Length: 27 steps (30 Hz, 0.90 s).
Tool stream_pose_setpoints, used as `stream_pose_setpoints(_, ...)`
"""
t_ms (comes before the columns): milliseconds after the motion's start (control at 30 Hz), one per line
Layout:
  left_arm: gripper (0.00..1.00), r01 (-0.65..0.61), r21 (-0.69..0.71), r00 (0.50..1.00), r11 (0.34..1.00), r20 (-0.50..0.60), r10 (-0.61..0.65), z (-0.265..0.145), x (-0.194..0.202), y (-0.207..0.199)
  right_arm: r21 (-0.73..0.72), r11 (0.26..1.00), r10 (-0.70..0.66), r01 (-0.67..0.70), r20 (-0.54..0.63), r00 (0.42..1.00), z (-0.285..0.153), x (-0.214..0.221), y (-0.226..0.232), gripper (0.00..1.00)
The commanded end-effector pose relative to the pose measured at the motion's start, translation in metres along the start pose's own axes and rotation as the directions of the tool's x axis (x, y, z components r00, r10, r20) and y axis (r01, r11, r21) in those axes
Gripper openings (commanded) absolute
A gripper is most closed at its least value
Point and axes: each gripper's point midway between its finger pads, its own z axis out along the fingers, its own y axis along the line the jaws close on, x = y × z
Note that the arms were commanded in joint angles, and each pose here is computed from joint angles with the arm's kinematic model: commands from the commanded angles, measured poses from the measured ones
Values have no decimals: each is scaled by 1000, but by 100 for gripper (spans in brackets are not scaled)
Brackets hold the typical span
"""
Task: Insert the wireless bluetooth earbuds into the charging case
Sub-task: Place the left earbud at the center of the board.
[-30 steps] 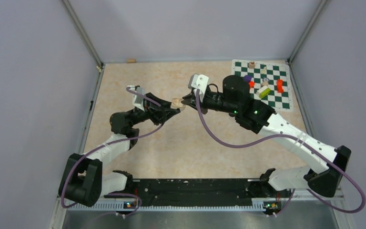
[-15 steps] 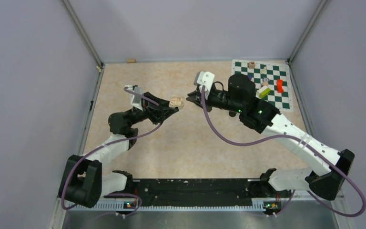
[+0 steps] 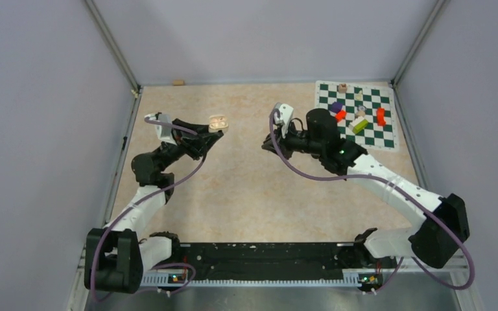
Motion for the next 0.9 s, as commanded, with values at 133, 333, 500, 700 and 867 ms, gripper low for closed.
stream_pose_setpoints(133,0,-153,-65,988,986,-6,153,-13,-27,14,-38,970,238,-240,-62,969,37,74,-4,4)
stream_pose_setpoints(333,0,-167,-180,984,969,-86,154,-34,-14,38,-27,918,389,-396,-135,911,66,110,-8,4)
stream_pose_setpoints(500,0,-172,-234,982,957,-112,149,-45,-2,40,34,901,429,-432,-216,877,86,141,-20,4)
stream_pose_setpoints(700,0,-205,-205,976,957,-117,183,-46,-2,31,209,966,202,-151,-245,948,63,127,-66,15)
stream_pose_setpoints(867,0,-193,-217,979,957,-104,174,-47,-1,33,236,967,27,92,-456,889,33,141,-89,24)
